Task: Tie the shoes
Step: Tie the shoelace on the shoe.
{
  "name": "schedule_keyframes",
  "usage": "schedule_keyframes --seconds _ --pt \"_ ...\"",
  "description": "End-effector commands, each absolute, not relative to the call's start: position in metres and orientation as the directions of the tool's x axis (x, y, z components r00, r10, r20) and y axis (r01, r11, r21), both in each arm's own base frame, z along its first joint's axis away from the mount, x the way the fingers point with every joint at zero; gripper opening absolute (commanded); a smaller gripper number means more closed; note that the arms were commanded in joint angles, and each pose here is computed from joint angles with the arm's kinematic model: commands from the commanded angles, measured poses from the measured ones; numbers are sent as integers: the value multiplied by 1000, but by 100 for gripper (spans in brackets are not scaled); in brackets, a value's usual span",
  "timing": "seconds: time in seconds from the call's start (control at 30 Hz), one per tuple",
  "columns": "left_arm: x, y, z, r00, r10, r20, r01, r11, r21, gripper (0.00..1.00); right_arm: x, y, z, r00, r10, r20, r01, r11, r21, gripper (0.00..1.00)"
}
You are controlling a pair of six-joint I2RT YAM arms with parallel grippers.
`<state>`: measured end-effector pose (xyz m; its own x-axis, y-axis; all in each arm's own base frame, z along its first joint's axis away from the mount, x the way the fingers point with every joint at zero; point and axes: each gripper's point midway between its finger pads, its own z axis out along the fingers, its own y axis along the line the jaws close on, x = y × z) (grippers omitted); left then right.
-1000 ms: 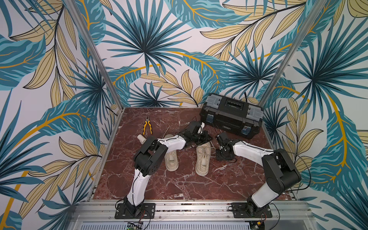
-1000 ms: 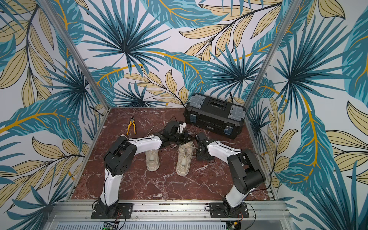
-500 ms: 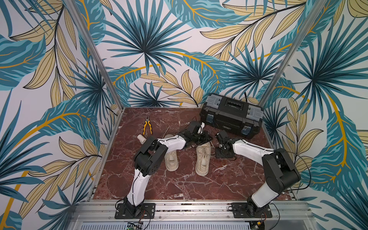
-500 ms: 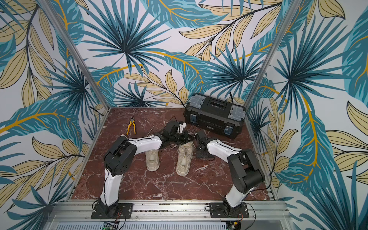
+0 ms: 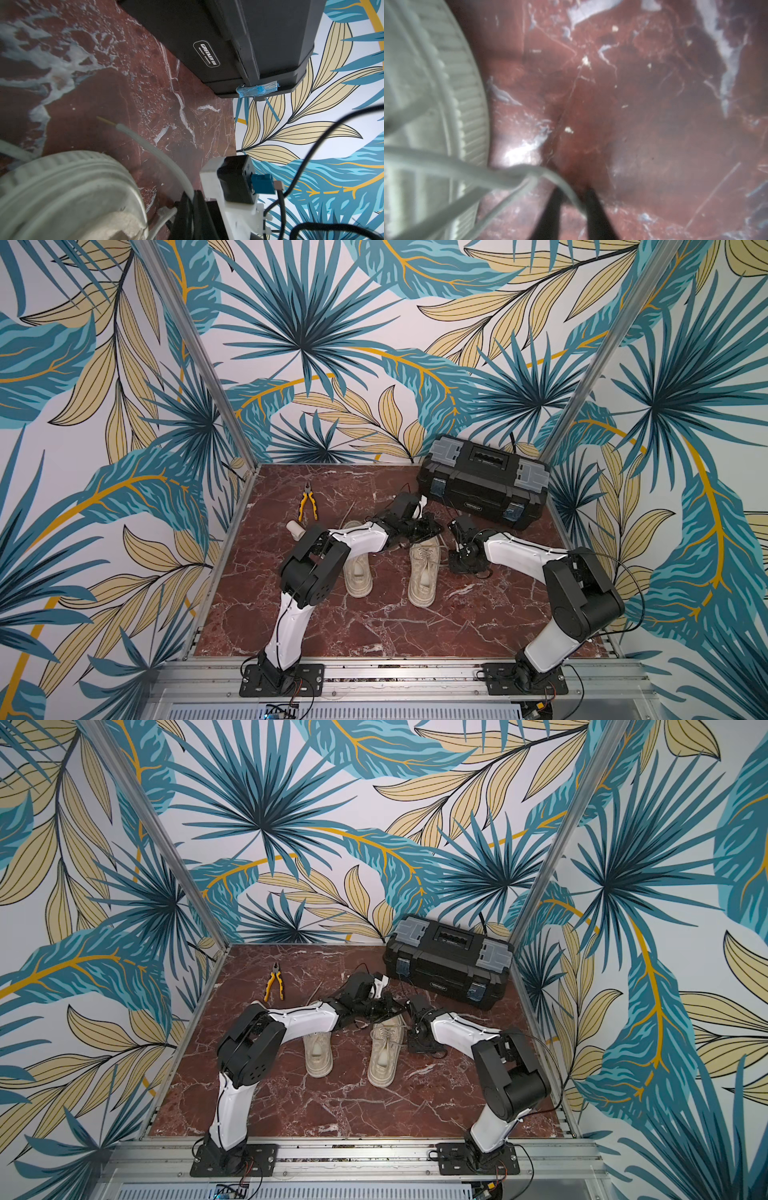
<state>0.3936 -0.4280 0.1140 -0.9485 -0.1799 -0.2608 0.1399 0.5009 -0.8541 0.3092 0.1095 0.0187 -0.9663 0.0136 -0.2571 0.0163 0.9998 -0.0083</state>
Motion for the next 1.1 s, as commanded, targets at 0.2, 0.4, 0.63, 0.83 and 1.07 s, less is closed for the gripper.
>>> schedule_keyframes --seconds 0.2,0.4,0.63,0.83,1.07 --pt "395 -415 138 -925 -192 -329 192 512 -838 0 293 96 31 -961 48 -273 51 999 -3 0" --pt "395 -384 155 -891 -211 -402 212 589 -779 0 295 81 65 -920 110 -377 101 994 43 0" --pt "391 -345 169 -844 -200 -497 221 716 -663 0 299 58 99 -873 181 -452 160 984 84 0" --pt "386 -309 170 -820 -201 -536 183 794 -579 0 301 35 111 -852 214 -478 212 976 58 0" --pt "375 -278 164 -821 -208 -532 136 833 -537 0 301 4 119 -811 284 -511 308 951 39 0"
